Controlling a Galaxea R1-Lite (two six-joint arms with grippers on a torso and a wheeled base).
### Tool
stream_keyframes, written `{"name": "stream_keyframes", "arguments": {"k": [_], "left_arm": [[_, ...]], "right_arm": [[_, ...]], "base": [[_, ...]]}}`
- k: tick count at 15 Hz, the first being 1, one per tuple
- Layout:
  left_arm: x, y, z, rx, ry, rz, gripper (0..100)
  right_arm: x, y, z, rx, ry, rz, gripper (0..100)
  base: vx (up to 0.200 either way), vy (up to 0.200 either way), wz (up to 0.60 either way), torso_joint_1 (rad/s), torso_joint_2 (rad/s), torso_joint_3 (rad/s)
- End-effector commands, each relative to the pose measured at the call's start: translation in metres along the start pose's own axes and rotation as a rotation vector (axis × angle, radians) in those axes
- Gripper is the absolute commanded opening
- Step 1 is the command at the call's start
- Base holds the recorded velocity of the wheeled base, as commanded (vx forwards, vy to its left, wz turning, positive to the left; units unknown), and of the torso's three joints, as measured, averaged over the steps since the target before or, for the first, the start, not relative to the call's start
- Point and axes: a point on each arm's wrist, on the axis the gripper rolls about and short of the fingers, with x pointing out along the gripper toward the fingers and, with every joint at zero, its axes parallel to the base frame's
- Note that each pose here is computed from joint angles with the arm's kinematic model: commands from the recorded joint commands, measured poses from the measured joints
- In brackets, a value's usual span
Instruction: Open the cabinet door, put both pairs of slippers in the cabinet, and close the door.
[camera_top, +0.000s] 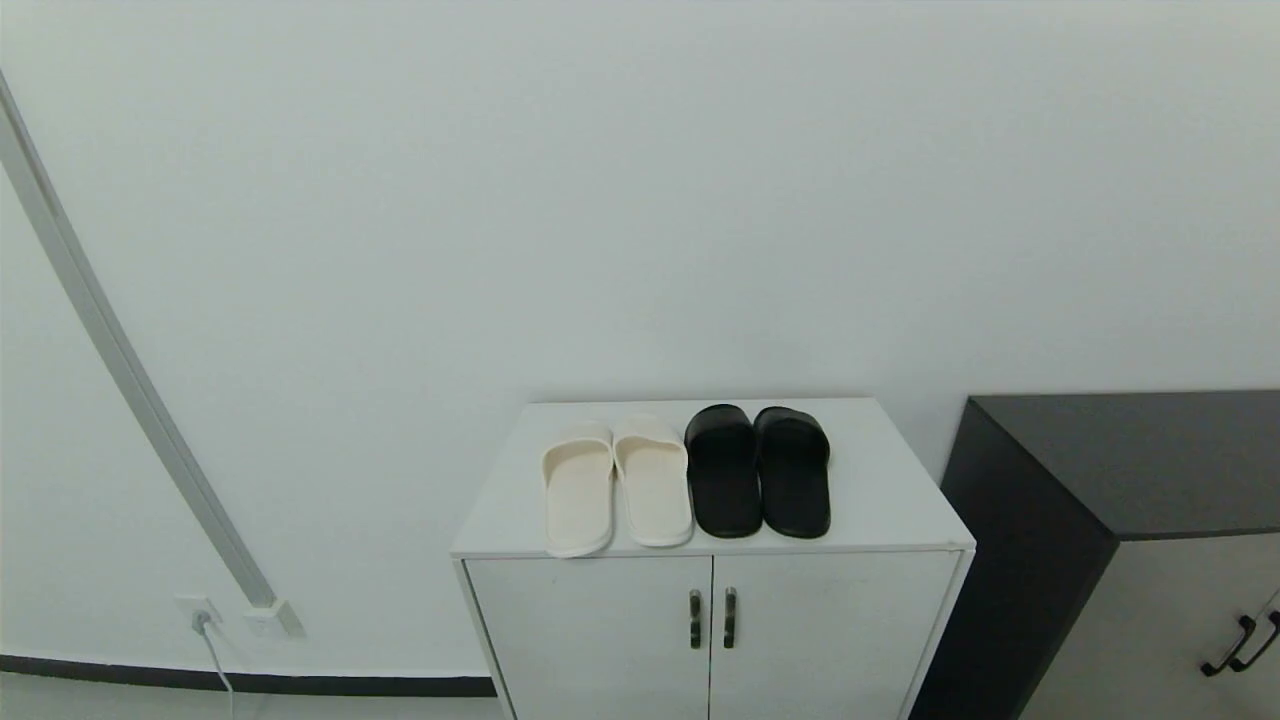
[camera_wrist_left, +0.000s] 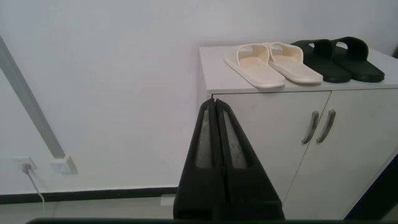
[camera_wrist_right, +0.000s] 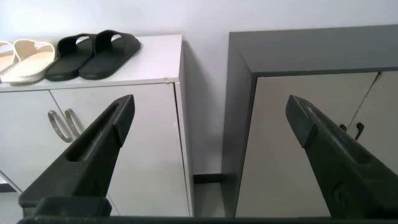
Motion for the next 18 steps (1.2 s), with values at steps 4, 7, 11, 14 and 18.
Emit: {"name": "stream_keyframes", "arguments": {"k": [4, 7, 11, 14, 18], "left_arm": [[0.000, 0.000, 0.000, 0.000, 0.001, 0.000, 0], [0.000, 0.000, 0.000, 0.001, 0.001, 0.000, 0], [0.000, 0.000, 0.000, 0.001, 0.001, 0.000, 0], [0.000, 0.000, 0.000, 0.000, 0.001, 0.000, 0], [0.000, 0.000, 0.000, -0.002, 0.001, 0.000, 0]], "right_arm": [[0.000, 0.000, 0.000, -0.005, -0.002, 0.002, 100], [-0.010, -0.002, 0.083, 0.161, -0.083, 0.072, 100], [0.059, 0.009, 0.070, 0.089, 0.307, 0.218, 100], [0.117, 0.032, 0.080, 0.071, 0.336, 0.309, 100], [0.161, 0.074, 0.085, 0.070, 0.388, 0.371, 100]], "base": [[0.000, 0.000, 0.00, 0.000, 0.00, 0.000], [0.000, 0.000, 0.00, 0.000, 0.00, 0.000], [0.000, 0.000, 0.00, 0.000, 0.00, 0.000], [0.000, 0.000, 0.00, 0.000, 0.00, 0.000], [0.000, 0.000, 0.00, 0.000, 0.00, 0.000]]}}
